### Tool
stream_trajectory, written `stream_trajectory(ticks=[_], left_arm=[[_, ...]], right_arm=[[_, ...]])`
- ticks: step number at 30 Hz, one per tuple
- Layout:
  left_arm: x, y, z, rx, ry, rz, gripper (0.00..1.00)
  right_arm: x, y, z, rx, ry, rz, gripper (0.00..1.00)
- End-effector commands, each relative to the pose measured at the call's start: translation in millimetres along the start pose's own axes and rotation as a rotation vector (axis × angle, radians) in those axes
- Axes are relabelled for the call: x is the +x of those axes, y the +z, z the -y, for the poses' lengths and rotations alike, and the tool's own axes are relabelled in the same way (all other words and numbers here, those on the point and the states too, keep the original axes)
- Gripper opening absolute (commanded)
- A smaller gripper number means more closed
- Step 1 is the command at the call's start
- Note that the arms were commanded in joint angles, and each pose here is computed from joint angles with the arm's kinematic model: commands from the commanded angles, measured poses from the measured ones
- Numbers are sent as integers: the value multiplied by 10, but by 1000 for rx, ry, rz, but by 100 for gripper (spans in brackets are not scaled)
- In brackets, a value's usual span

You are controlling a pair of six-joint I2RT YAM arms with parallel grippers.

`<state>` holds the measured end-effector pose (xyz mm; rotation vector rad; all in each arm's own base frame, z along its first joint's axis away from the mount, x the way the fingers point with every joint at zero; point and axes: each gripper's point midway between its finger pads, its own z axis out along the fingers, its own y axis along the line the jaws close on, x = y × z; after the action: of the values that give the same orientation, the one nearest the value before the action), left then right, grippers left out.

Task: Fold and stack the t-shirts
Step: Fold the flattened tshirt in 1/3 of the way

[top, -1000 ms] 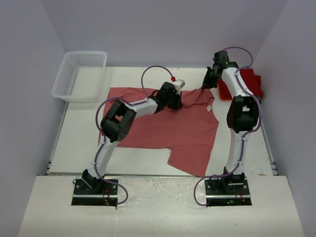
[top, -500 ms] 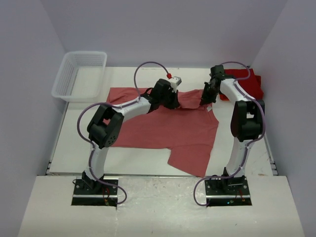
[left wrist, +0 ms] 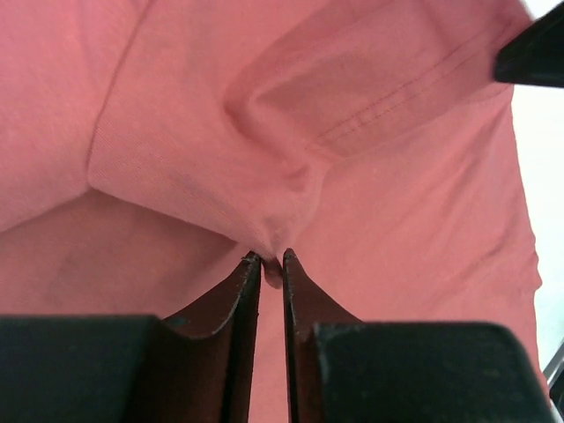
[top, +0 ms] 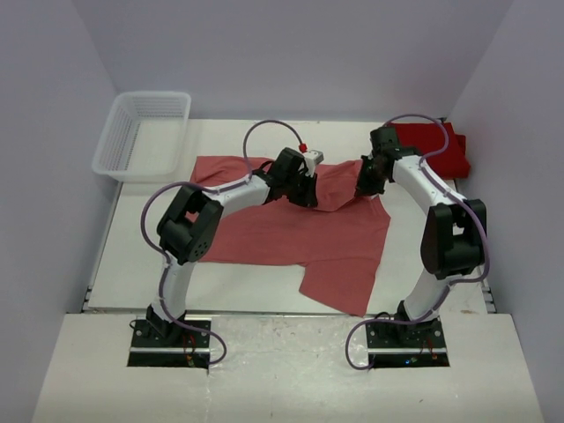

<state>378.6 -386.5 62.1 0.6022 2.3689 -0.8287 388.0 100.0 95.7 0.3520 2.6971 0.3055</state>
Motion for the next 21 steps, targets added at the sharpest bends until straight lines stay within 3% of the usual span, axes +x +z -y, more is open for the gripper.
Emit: stream_trajectory(ticks=[1,9,14,21], left_arm=[[274,64,16,50,-3,-94,17],[554,100,-115,14,-4,-196,21],[579,47,-186,-28,3,-204,20],[408,-192,-248,-122,31,-154,13]], right_arm=[[-57,-168,-31,-1,0,71,0],[115,-144,46,34,-12,55,0],[228,-150,78,49,-23,53,0],[380,-89,190,90,-34,47,0]])
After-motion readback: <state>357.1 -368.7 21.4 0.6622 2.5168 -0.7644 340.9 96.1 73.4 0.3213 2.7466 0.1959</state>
